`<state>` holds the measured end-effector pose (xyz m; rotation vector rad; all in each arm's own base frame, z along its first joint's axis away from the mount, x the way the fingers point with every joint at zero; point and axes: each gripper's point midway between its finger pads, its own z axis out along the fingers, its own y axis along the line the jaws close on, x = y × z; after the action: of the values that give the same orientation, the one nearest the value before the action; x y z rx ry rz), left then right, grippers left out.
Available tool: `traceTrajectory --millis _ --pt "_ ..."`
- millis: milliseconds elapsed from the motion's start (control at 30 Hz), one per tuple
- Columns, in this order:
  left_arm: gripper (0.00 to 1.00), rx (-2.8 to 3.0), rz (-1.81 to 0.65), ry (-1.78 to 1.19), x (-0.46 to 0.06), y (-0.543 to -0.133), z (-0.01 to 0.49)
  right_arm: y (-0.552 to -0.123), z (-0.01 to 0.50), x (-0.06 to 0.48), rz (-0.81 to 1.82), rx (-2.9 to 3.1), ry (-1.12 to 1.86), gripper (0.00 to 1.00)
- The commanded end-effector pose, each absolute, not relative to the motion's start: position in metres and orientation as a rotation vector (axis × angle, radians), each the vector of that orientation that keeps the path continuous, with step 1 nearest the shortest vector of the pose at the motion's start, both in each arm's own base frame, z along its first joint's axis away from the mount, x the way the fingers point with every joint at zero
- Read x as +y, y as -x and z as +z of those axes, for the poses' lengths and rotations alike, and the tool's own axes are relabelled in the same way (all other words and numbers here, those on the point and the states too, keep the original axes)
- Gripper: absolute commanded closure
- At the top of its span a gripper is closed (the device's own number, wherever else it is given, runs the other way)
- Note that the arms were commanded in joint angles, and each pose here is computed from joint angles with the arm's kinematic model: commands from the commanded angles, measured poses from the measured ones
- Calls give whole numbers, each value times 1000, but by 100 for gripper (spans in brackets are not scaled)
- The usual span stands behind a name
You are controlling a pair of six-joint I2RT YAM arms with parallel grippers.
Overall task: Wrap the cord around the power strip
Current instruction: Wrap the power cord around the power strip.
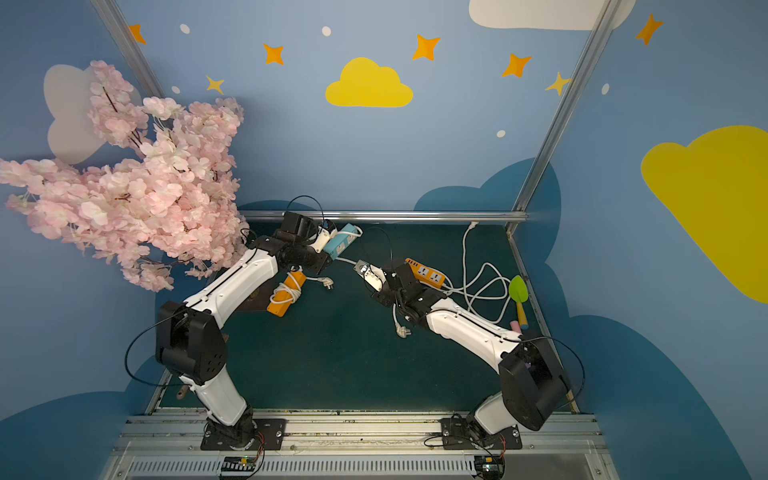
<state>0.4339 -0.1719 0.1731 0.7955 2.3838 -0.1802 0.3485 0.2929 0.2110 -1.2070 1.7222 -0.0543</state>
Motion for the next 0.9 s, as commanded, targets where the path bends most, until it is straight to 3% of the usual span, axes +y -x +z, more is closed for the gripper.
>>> traceTrajectory --millis 0,200,500,700,800,867 --pt "98 2399 -131 -946 -172 -408 166 -358 273 277 -238 1600 1192 100" --pt "97 2310 -442 -1276 -231 -343 163 -381 326 278 -149 1564 1183 100" --pt "97 2014 -1071 -1530 -309 -254 206 -442 310 255 189 1715 1211 100" --pt "97 1742 -1380 -1517 -332 -221 266 -445 289 257 833 1695 1210 100" --pt "98 1647 -1397 -1480 -332 -221 293 -455 275 258 970 1699 1128 93" --pt "97 1596 -1375 -1437 -329 -226 311 -463 265 256 985 1701 1062 81"
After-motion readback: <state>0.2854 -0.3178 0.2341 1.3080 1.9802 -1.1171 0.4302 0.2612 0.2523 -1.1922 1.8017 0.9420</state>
